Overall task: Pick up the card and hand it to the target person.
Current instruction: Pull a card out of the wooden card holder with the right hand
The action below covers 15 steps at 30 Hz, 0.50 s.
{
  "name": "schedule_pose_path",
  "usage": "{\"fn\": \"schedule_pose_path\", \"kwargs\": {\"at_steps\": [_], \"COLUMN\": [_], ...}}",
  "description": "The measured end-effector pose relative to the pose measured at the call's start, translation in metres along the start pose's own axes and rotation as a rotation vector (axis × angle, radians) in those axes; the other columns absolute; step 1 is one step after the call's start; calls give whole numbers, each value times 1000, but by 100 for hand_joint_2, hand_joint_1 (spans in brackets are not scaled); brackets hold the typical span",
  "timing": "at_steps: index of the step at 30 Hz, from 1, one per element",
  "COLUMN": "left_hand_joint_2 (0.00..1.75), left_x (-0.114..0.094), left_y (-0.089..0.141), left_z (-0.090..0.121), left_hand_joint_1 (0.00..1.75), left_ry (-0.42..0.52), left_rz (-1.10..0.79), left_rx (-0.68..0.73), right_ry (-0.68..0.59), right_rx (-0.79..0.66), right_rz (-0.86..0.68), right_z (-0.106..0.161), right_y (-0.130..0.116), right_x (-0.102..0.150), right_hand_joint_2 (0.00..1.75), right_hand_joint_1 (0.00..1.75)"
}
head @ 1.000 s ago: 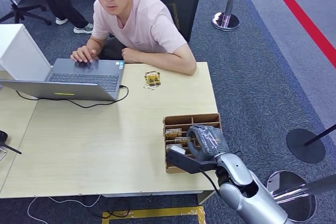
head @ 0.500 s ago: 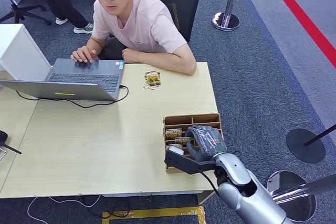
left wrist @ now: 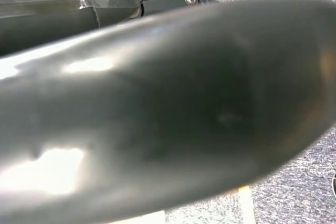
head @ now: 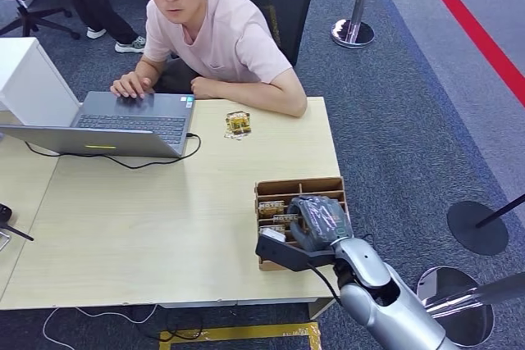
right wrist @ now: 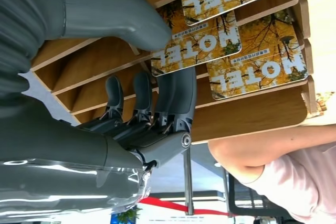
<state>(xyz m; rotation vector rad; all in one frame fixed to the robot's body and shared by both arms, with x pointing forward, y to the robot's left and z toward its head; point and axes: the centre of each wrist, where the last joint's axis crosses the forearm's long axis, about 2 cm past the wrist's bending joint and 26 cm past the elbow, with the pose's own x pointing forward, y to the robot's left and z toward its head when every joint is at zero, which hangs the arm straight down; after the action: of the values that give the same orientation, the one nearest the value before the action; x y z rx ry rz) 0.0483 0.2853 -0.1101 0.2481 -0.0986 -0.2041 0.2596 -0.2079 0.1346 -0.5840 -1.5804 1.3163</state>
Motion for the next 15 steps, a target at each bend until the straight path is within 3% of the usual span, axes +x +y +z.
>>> {"fn": "schedule_pose_path", "kwargs": {"at_steps": [7, 11, 15], "left_hand_joint_2": [0, 0, 0], "left_x": [0, 0, 0], "left_y": [-1, -1, -1], "left_z": [0, 0, 0], "left_hand_joint_1": [0, 0, 0], "left_ry": [1, 1, -6], "left_rz": [0, 1, 0], "left_rx": [-5, -7, -14], "right_ry": [-6, -11, -16], "right_rx": [5, 8, 8], "right_rz": [-2, -1, -4], "right_z": [-2, -3, -5], "right_y": [1, 2, 1], "right_x": [2, 4, 5], "right_hand_joint_2": [175, 175, 175], "right_hand_joint_1": [111, 141, 146]}}
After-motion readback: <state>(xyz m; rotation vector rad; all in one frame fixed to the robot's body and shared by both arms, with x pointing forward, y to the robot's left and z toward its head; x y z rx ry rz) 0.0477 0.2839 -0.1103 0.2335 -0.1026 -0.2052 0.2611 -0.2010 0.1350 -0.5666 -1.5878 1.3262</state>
